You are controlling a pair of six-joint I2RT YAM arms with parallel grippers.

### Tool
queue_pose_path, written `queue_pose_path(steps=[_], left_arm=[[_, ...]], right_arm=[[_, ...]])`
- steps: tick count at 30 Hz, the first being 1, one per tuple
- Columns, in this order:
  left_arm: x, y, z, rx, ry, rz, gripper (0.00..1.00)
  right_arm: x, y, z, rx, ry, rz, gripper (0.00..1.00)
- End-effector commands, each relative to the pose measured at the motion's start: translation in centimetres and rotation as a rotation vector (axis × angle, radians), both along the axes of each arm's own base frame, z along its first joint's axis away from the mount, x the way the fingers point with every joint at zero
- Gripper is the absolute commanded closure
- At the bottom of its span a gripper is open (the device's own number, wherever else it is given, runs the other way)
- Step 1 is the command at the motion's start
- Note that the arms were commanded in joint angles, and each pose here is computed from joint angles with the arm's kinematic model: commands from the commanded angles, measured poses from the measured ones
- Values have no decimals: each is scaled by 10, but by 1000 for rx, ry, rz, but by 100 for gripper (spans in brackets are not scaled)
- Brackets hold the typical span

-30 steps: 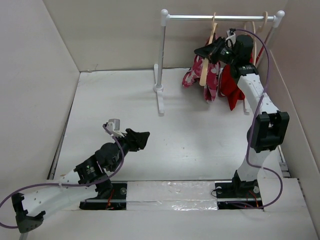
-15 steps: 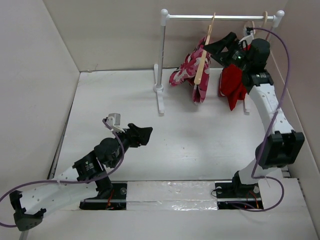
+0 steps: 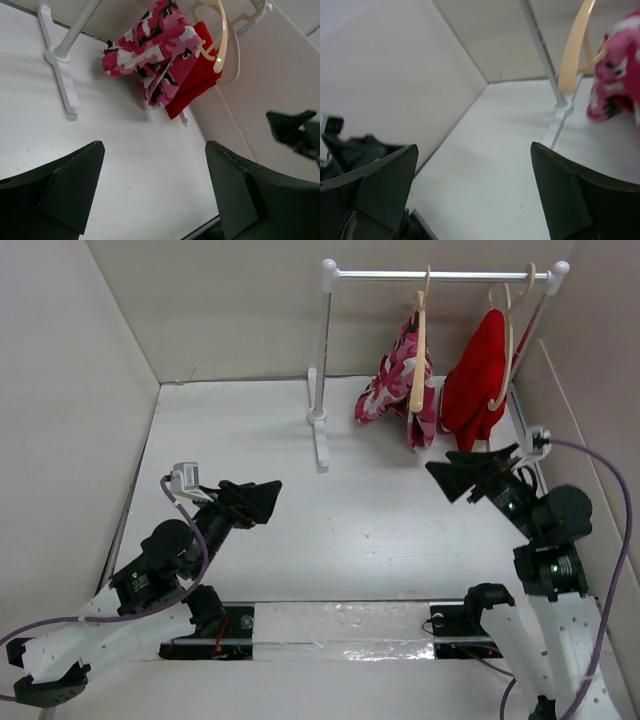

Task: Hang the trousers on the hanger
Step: Reset both arms

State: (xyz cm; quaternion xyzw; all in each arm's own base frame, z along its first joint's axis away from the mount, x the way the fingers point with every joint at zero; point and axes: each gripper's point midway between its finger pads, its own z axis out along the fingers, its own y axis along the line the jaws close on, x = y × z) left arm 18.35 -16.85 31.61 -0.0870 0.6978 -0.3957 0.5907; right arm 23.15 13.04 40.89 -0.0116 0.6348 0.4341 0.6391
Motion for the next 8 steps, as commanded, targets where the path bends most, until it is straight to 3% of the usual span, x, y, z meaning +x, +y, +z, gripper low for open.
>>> queue_pose_path(steps=[1,5,8], left_arm=[[-4,22,9,-1,-11,48,19],[-9,19,-31,6,61,27,21],[-8,13,-50,10,104,19,20]], right_arm=[[-36,6,-58,-61,53,51,0],[-62,-5,-122,-97,147,-1,0],[-65,-8,-136,-106,171,-14,0]])
